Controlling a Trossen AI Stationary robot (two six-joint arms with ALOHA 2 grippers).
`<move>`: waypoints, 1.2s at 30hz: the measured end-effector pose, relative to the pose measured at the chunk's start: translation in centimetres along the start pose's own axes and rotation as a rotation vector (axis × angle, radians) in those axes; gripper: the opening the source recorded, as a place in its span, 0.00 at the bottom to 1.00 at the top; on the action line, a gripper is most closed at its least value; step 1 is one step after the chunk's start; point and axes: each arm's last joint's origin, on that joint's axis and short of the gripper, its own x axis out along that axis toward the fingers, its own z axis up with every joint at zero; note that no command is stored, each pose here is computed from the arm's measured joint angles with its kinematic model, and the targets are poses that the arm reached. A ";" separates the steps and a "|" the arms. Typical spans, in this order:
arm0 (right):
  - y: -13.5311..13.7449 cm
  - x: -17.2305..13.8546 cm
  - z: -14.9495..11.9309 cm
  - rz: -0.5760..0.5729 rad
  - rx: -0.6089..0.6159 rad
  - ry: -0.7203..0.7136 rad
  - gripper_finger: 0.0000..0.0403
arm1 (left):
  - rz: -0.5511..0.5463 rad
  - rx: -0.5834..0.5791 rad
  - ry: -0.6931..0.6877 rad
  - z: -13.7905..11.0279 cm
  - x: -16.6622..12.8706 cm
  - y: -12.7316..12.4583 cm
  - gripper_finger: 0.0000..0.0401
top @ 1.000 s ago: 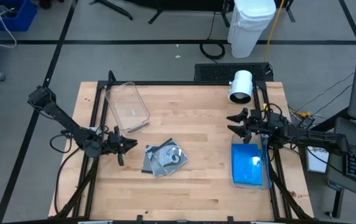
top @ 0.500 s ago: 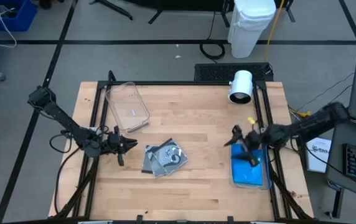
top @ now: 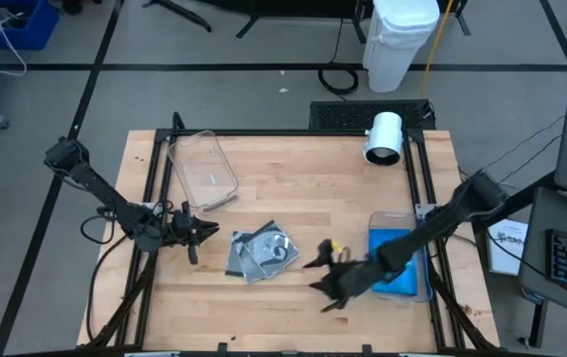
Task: Pick & place jewel cases by type
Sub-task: Put the top black disc case into the left transparent bin
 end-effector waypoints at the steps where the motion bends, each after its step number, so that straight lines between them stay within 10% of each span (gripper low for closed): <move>1: 0.2 0.8 0.6 -0.010 -0.035 0.047 0.62 | 0.003 -0.002 0.007 -0.1 0.0 0.0 0.16; 17: 1.2 7.2 -0.4 -0.113 -0.389 0.378 0.62 | 0.016 -0.005 0.041 -0.6 0.0 0.2 0.16; 36: -0.7 8.5 -2.7 -0.177 -0.306 0.412 0.62 | 0.018 -0.010 0.037 -0.5 0.0 0.2 0.16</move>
